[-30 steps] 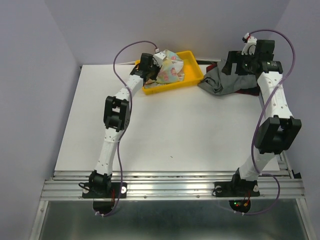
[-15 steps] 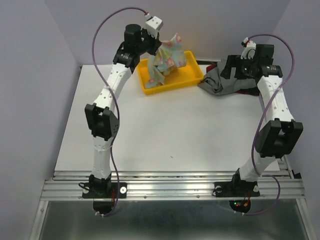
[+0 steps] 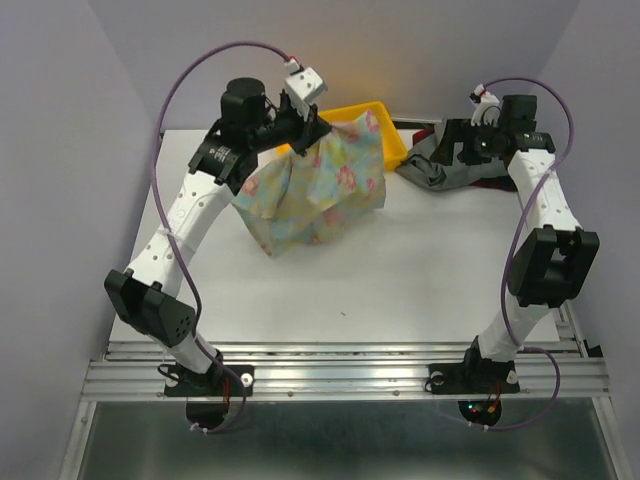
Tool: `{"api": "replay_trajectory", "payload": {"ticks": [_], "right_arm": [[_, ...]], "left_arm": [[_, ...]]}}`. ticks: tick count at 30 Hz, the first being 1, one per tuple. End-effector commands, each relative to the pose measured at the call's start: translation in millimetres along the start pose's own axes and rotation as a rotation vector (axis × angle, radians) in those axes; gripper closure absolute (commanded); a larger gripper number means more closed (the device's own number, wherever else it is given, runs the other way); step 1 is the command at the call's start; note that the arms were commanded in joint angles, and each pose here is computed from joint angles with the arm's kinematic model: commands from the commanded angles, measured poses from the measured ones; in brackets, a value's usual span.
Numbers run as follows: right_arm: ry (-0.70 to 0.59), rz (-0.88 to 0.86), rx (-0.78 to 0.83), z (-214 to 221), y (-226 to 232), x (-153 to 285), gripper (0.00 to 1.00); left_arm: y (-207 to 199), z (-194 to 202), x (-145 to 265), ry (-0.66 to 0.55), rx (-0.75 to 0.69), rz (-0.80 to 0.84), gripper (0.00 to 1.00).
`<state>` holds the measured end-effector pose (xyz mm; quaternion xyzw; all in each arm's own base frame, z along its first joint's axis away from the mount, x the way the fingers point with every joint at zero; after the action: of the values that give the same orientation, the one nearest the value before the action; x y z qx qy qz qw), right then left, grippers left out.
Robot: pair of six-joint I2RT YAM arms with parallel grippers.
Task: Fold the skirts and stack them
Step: Move the skirt to the center of the board
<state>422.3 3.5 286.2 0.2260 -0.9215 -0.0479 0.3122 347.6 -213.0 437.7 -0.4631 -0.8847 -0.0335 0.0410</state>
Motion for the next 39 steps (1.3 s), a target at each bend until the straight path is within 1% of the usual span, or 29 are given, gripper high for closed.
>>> {"api": "replay_trajectory", "payload": {"ticks": [1, 2, 4, 7, 10, 11, 14, 17, 18, 19, 20, 21, 22, 23, 24, 25, 27, 28, 29, 30, 31, 32, 33, 36, 39], "right_arm": [[-0.002, -0.107, 0.039, 6.3, 4.9, -0.4, 0.01], [0.013, -0.122, 0.035, 9.6, 5.7, -1.2, 0.01], [0.052, -0.186, 0.032, 19.4, 10.4, -1.6, 0.02], [0.097, -0.267, -0.003, 36.0, 18.0, -2.1, 0.04], [0.113, -0.314, -0.033, 48.5, 22.5, -3.7, 0.05], [0.126, -0.327, -0.049, 56.2, 23.8, -4.9, 0.07], [0.144, -0.365, -0.068, 67.2, 29.1, -10.3, 0.10], [0.159, -0.408, -0.066, 73.5, 36.9, -18.2, 0.13], [0.164, -0.445, -0.065, 75.4, 42.2, -21.7, 0.13], [0.162, -0.467, -0.070, 75.5, 43.6, -22.0, 0.13], [0.163, -0.496, -0.068, 75.3, 48.6, -23.7, 0.12], [0.165, -0.526, -0.060, 75.3, 54.4, -25.9, 0.11], [0.164, -0.556, -0.055, 74.8, 56.1, -25.1, 0.10], [0.173, -0.574, -0.038, 75.4, 62.0, -27.1, 0.09], [0.190, -0.590, -0.017, 79.2, 66.1, -27.7, 0.09], [0.206, -0.580, -0.015, 83.9, 64.8, -28.3, 0.09], [0.231, -0.567, -0.007, 92.5, 62.8, -29.3, 0.11], [0.254, -0.552, 0.000, 98.5, 61.3, -28.7, 0.13], [0.279, -0.545, -0.012, 106.2, 60.2, -29.7, 0.16], [0.292, -0.536, -0.015, 110.1, 59.2, -30.3, 0.18], [0.312, -0.525, -0.023, 117.0, 58.1, -31.1, 0.20], [0.323, -0.521, -0.030, 120.9, 57.5, -31.9, 0.20], [0.329, -0.508, -0.037, 123.1, 56.3, -33.2, 0.21], [0.354, -0.482, -0.052, 134.5, 52.8, -38.1, 0.21], [0.387, -0.463, -0.056, 147.5, 52.3, -43.2, 0.23]], "left_arm": [[-26.8, 68.0, -9.9, 0.177, 0.035, 0.106, 1.00], [-33.1, 89.2, -10.8, 0.228, 0.056, 0.130, 1.00], [-46.8, 112.7, -18.5, 0.291, 0.081, 0.187, 1.00], [-47.2, 142.0, -32.9, 0.356, 0.163, 0.221, 1.00], [-39.4, 144.8, -47.3, 0.361, 0.181, 0.237, 1.00], [-34.6, 144.5, -57.4, 0.364, 0.151, 0.266, 1.00], [-38.5, 159.4, -72.4, 0.428, 0.144, 0.331, 1.00], [-51.1, 158.3, -75.1, 0.475, 0.089, 0.413, 1.00], [-60.8, 151.5, -69.8, 0.461, 0.033, 0.457, 1.00], [-65.0, 147.4, -64.7, 0.445, 0.007, 0.468, 1.00], [-69.5, 159.2, -58.1, 0.460, -0.007, 0.484, 1.00], [-71.7, 159.7, -51.7, 0.452, -0.013, 0.481, 1.00], [-72.7, 144.5, -42.4, 0.389, -0.084, 0.474, 1.00], [-73.9, 145.5, -36.2, 0.381, -0.114, 0.476, 1.00], [-76.4, 157.2, -27.3, 0.404, -0.129, 0.485, 1.00], [-76.1, 151.7, -16.8, 0.385, -0.210, 0.482, 1.00], [-77.3, 171.3, -2.3, 0.449, -0.274, 0.511, 1.00], [-79.8, 185.4, 11.4, 0.527, -0.285, 0.544, 1.00], [-80.1, 207.3, 26.1, 0.617, -0.348, 0.592, 1.00], [-79.8, 220.1, 33.6, 0.666, -0.374, 0.613, 1.00], [-75.9, 230.8, 40.6, 0.711, -0.455, 0.632, 1.00], [-75.9, 241.8, 47.7, 0.752, -0.470, 0.645, 1.00], [-75.3, 261.4, 58.7, 0.820, -0.483, 0.648, 1.00], [-74.3, 285.9, 68.3, 0.868, -0.521, 0.646, 0.95], [-74.2, 299.8, 73.9, 0.893, -0.540, 0.651, 0.91]]}}
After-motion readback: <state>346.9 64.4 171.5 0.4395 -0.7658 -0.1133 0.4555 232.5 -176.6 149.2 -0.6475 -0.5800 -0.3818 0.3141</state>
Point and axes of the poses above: each gripper's point midway between its finger pads, its own x axis back along the fingers, its own y axis along the line the jaws close on, z = x × y, the point moved 8 cm from there along x, back along the fingers, and after that the axes turned 5 degrees about x, right-handed, at the moved point
